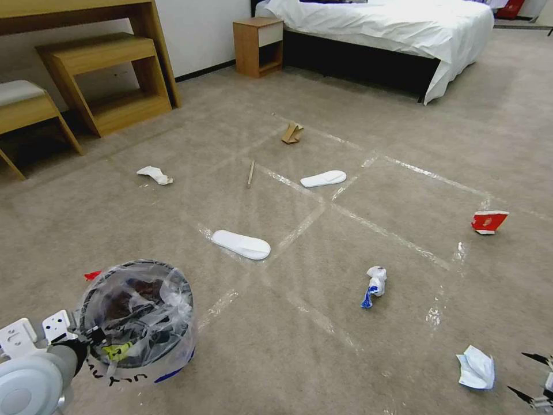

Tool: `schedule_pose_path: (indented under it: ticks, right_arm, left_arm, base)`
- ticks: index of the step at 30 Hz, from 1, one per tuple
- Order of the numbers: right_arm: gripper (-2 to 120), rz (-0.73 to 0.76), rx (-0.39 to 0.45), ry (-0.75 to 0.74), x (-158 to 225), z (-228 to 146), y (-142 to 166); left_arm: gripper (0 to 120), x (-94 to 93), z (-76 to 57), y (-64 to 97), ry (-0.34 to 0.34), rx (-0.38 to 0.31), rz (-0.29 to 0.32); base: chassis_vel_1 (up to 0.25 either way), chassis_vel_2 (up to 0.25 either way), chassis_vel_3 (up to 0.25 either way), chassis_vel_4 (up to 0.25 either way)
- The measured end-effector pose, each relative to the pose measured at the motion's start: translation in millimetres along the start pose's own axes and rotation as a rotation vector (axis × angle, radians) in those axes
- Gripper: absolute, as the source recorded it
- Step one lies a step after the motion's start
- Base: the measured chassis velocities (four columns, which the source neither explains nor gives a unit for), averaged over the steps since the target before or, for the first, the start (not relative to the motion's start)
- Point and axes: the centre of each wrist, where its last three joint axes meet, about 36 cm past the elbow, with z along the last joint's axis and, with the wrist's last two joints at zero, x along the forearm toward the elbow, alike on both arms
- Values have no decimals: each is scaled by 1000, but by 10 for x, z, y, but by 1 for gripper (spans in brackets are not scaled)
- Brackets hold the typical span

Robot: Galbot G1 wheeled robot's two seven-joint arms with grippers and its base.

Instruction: Pick up the trash bin and place the garbage on the floor into it.

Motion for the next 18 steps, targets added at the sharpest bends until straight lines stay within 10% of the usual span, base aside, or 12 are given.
schedule_pose_path:
  ticks: [18]
  right_arm:
    - [100,3,-79,-17,-363,-56,616]
  left_arm:
    - [0,-108,76,-59,10,-20,-3]
  base:
    - [0,0,0,0]
